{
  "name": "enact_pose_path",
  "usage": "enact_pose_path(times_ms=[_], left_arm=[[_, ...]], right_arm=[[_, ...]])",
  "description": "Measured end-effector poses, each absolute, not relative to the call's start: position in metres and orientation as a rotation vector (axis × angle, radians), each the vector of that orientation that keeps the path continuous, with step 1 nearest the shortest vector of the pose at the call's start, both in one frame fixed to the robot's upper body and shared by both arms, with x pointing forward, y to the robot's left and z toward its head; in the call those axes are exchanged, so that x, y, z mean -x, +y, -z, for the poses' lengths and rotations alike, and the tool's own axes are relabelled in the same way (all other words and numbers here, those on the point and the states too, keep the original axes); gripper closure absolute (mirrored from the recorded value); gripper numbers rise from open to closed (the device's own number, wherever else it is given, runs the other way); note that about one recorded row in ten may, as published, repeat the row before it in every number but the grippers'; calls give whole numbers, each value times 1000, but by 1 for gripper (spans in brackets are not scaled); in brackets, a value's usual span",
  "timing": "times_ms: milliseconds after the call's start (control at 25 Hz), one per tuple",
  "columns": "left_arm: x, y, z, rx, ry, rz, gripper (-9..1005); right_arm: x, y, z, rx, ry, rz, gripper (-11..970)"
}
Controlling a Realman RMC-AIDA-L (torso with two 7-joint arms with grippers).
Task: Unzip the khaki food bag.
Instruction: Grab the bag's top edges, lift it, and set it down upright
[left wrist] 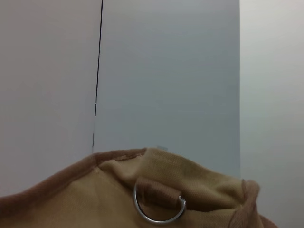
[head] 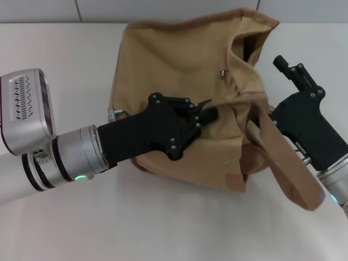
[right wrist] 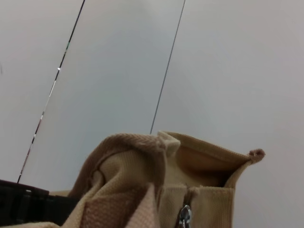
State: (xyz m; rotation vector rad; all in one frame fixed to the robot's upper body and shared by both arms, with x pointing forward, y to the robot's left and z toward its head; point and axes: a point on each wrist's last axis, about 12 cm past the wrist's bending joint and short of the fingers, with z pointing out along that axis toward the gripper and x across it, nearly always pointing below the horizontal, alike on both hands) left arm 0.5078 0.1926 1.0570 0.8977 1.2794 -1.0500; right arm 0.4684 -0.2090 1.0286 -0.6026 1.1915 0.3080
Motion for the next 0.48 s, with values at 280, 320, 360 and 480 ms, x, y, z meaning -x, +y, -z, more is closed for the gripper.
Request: enact_pose_path(times_ms=[280,320,360,480], left_arm=[[-507,192,-1055,-896,1291,1050,910],[-508,190,-1055,-899,1296,1050,909],[-508,190,-1055,-899,1296,1050,909],[-509,188,-1054,-904,1303,1049,908]], right_arm=[[-467,-208,-1028,611,1190,-316,279],[-467,-208,-1028,611,1191,-316,317],[-467,-208,-1028,611,1191,-316,354],[-467,-208,-1028,612,1191,-316,456]])
